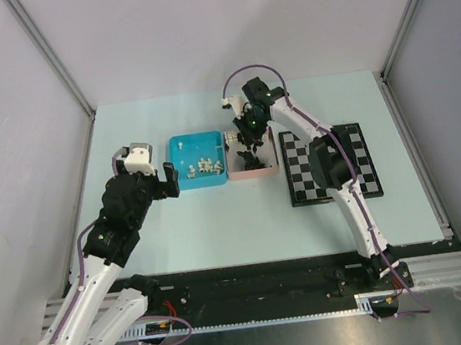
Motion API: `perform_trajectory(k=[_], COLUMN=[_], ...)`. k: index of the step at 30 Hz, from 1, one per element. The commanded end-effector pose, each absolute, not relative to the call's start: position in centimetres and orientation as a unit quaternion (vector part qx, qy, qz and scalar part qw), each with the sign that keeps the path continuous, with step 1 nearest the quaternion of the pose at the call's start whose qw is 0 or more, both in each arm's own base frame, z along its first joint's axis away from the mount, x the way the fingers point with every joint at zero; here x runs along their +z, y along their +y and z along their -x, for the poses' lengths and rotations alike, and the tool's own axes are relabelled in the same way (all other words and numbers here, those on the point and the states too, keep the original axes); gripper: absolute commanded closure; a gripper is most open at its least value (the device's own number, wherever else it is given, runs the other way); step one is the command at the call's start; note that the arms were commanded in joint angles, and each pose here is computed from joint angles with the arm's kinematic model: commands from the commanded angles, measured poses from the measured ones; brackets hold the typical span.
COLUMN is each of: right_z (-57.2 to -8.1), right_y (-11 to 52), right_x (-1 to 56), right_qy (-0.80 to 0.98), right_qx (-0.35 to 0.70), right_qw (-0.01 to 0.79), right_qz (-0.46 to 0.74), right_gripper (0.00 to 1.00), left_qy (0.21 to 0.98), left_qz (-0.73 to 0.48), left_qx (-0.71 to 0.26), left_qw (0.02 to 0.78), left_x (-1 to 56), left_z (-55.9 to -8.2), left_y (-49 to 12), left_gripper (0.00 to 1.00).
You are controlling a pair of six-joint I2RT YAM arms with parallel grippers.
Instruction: Set up the chess pieces on the board
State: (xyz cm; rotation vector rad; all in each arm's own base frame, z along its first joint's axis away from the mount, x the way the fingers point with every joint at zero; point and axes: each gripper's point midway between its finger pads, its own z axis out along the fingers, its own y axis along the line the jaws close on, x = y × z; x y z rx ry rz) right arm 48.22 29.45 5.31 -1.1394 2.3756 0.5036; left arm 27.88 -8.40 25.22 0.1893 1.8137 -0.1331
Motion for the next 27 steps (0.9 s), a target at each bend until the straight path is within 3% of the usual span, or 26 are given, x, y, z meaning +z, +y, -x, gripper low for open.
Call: perform_trajectory(k=[1,11,18,27], right_z=[-48.1,-42.2,-37.0,-33.5], right_y=[30.3,27.9,22.6,15.6], right_x=[16.1,22.8,22.1,16.0], right_qy=[0.821,0.795,0.812,0.862], right_qx=[0.2,0.217,0.207,0.191], right_qw=[0.322,0.364,0.352,0.306], right_qz=[0.426,0.434,0.417,0.357], right_gripper=[0.97,0.97,0.96,0.95], left_qy=[0.773,0.771,0.771,0.774], left_qz=[-0.084,-0.081,-0.082,-0.083], left_qx=[-0.048,-0.046,-0.05,-0.048], left_qw=[0.627,0.63,0.629,0.626], left_x=[26.1,26.3,26.3,26.0], left_z=[-28.2,-28.1,-28.1,-28.2], left_y=[-8.0,-7.8,-8.0,-8.0], left_gripper=[0.0,0.0,0.0,0.0])
